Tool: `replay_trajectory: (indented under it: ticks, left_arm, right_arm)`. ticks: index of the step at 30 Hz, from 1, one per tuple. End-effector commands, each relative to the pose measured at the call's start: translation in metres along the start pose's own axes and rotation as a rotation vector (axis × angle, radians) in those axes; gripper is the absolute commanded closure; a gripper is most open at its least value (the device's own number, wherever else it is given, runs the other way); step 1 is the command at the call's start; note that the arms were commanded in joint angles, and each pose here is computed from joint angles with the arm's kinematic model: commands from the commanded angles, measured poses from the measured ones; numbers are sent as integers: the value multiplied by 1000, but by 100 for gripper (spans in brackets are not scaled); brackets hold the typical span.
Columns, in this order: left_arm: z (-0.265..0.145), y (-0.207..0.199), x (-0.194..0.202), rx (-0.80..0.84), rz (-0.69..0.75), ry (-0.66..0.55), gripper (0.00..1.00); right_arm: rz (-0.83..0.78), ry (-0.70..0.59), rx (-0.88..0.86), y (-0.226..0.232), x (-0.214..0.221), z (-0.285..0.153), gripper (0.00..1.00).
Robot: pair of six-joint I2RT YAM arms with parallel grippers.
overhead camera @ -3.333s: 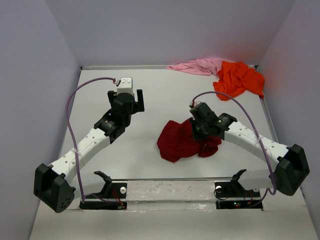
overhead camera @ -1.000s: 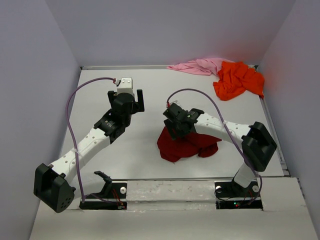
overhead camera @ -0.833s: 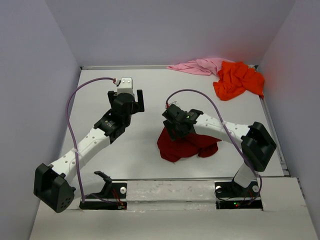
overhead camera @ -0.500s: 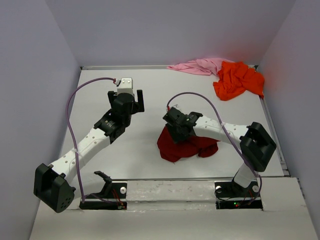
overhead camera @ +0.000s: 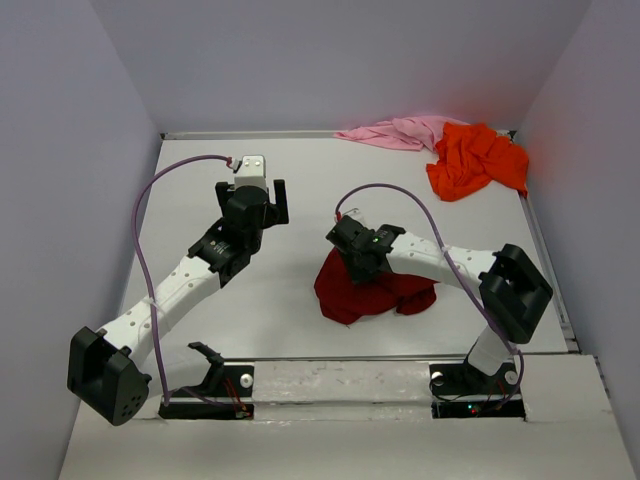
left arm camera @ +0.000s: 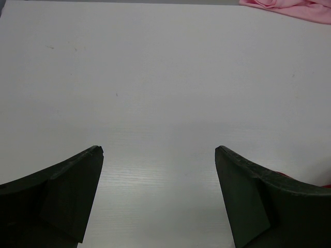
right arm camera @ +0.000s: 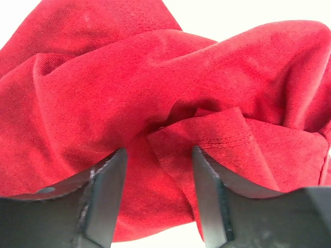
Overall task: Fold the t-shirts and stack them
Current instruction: Flatten out the crumpled T-shirt at the center of the board.
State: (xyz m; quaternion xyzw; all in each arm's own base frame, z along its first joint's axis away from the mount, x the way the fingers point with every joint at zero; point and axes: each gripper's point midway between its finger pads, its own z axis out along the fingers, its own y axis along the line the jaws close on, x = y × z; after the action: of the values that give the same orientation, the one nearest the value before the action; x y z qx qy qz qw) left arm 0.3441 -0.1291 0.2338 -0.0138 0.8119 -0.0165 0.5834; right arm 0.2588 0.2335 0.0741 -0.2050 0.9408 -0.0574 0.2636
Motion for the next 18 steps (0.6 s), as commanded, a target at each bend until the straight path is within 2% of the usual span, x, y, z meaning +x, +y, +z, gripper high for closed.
replay_trajectory:
  ticks: [1,5,8,14,18]
  left_arm:
    - [-1,-1,-15,3,-22,-35,1]
    - [-1,-1,-15,3,-22,-35,1]
    - [-1,-2,-14,4,-23,-34,1]
    - [-1,-2,-14,4,-21,-34,1]
    - [-1,-2,-14,4,-21,-32,1]
  right_arm:
    - [19,-52,32,-5,-11,-5,43]
    - [17,-51,40,-6,-10,-4,51]
    - [19,-48,43,-6,-9,-3,53]
    - [24,-32,31,-2,-5,1,52]
    - [23,-40,15,2,-7,-3,47]
